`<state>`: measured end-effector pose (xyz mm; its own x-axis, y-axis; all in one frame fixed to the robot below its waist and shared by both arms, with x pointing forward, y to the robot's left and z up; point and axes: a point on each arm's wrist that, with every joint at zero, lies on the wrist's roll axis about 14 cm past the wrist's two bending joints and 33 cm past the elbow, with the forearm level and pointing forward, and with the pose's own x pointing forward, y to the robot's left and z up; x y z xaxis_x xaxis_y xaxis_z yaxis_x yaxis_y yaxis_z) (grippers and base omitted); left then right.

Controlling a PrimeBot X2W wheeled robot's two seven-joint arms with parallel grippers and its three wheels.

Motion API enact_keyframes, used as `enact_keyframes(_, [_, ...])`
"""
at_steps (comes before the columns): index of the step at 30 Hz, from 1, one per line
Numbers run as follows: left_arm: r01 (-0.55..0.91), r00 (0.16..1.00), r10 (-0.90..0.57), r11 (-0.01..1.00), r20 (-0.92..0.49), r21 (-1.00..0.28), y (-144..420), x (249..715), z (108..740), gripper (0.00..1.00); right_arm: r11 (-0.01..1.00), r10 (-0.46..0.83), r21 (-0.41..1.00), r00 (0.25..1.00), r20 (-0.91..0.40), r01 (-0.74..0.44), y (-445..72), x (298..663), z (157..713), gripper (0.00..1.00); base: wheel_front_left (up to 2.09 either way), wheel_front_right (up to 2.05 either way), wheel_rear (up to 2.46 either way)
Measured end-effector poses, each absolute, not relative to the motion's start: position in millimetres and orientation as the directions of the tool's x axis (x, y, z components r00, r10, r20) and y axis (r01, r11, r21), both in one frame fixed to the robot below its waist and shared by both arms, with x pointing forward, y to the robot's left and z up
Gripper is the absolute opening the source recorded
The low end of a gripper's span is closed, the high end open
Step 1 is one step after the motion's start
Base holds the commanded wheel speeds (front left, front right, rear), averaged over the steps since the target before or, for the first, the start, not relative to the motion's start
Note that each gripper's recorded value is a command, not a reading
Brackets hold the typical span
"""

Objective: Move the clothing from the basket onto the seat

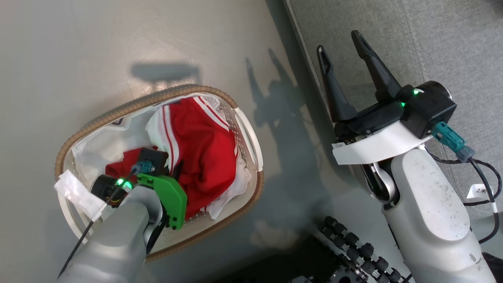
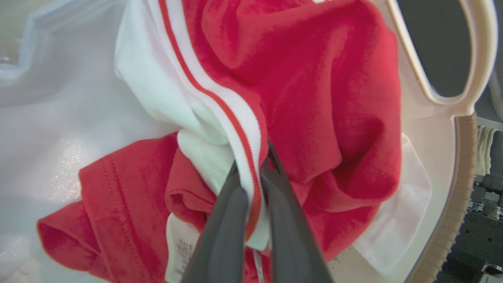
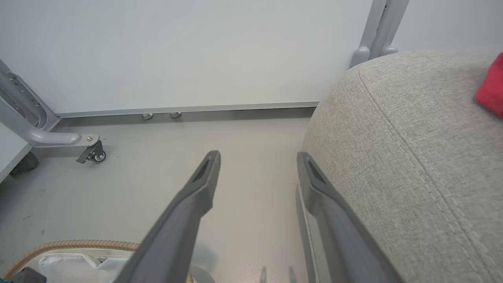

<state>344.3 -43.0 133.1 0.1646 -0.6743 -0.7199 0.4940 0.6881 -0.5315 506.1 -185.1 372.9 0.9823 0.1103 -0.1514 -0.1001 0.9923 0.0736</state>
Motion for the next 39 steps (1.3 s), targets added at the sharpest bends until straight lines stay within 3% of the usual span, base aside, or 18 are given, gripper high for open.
enact_keyframes(18, [0.530, 0.285, -0.713, 0.675, -0.641, -0.514, -40.4, 335.1, 214.7, 0.00, 0.995, 0.067, 0.078, 0.993, -0.093, -0.060, -192.3, 472.1, 426.3, 1.00, 0.00, 0.00, 0.00])
enact_keyframes(31, [0.505, 0.522, -0.685, 0.729, -0.509, -0.462, -20.5, 345.2, 297.6, 0.00, 0.989, 0.112, 0.105, 0.992, -0.053, -0.106, -167.9, 432.2, 455.8, 1.00, 0.00, 0.00, 0.00])
enact_keyframes(39, [0.522, 0.678, -0.652, 0.753, -0.340, -0.401, -9.9, 363.9, 363.6, 0.00, 0.983, 0.133, 0.130, 0.991, -0.034, -0.128, -155.6, 408.4, 466.0, 1.00, 0.00, 0.00, 0.00])
